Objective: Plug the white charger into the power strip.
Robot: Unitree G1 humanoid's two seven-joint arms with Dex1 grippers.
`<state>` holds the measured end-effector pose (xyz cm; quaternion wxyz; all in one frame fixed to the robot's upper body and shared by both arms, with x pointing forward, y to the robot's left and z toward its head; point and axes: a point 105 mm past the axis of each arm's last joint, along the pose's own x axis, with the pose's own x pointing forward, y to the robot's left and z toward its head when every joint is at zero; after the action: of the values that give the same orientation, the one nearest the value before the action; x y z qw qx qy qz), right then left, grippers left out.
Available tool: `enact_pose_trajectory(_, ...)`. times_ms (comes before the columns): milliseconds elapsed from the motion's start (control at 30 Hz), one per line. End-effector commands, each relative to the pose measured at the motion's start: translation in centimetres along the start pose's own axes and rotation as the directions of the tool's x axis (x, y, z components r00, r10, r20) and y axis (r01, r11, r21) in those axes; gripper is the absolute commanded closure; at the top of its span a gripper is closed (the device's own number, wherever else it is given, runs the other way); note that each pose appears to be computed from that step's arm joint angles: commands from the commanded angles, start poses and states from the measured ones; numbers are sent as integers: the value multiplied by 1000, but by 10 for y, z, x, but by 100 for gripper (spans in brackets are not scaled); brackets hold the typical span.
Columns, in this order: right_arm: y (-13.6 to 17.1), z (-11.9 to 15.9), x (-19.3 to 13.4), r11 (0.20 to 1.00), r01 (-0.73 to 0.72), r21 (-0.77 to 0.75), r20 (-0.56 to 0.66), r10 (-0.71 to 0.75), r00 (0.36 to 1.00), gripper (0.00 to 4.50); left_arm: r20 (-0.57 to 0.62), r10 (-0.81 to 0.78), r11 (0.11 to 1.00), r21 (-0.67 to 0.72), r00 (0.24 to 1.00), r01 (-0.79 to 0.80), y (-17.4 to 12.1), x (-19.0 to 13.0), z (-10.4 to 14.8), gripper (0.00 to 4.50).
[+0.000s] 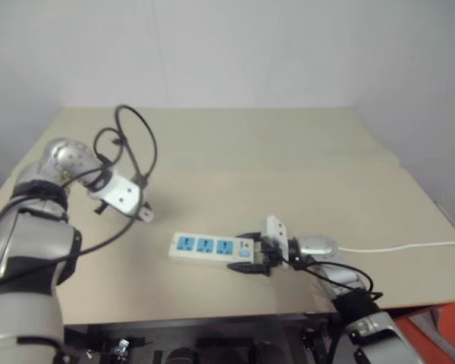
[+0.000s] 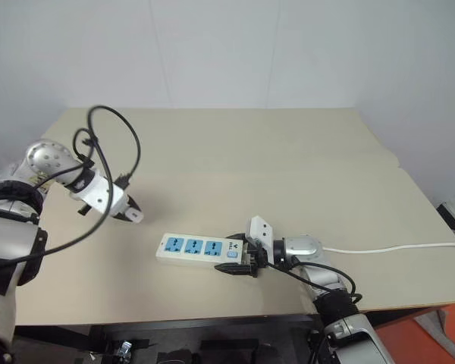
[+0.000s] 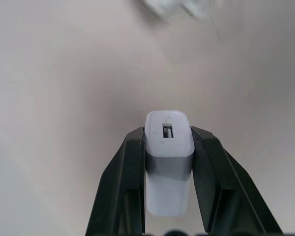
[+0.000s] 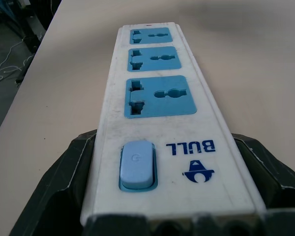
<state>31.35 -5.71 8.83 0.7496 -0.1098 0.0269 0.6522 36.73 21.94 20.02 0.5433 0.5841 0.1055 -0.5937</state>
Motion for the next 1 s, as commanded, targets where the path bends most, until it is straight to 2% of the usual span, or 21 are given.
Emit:
enact_pose_trajectory(33, -2, 11, 4, 998, -20, -60, 23, 22, 1000, 107, 117, 172, 982, -104, 978, -160, 20, -18, 11, 352)
enact_pose_trajectory(200, -2, 9, 6, 997, -27, -68, 23, 29, 999, 107, 293, 306, 934, -278, 906, -226, 30, -32, 25, 352)
enact_pose_trajectory(400, -4, 9, 7, 997, -23, -71, 27, 25, 999, 107, 468, 408, 886, -412, 784, -215, 36, -41, 41, 352)
enact_pose_trajectory(467, -4, 9, 7, 997, -20, -71, 30, 22, 999, 107, 535, 469, 856, -471, 703, -213, 42, -43, 49, 352)
enact_pose_trajectory(600, -5, 9, 6, 997, -11, -75, 31, 14, 999, 107, 587, 554, 804, -561, 590, -197, 50, -43, 63, 352)
enact_pose_trajectory(667, -5, 9, 5, 997, -2, -76, 34, 4, 999, 107, 628, 571, 796, -582, 529, -167, 44, -33, 80, 352)
enact_pose_trajectory(900, -3, 7, 3, 997, -7, -81, 24, 9, 1000, 107, 693, 577, 789, -610, 433, -74, 27, 4, 123, 352)
enact_pose_trajectory(1000, -3, 9, 4, 997, -7, -81, 25, 9, 1000, 107, 705, 577, 781, -623, 412, -28, 22, 14, 131, 352)
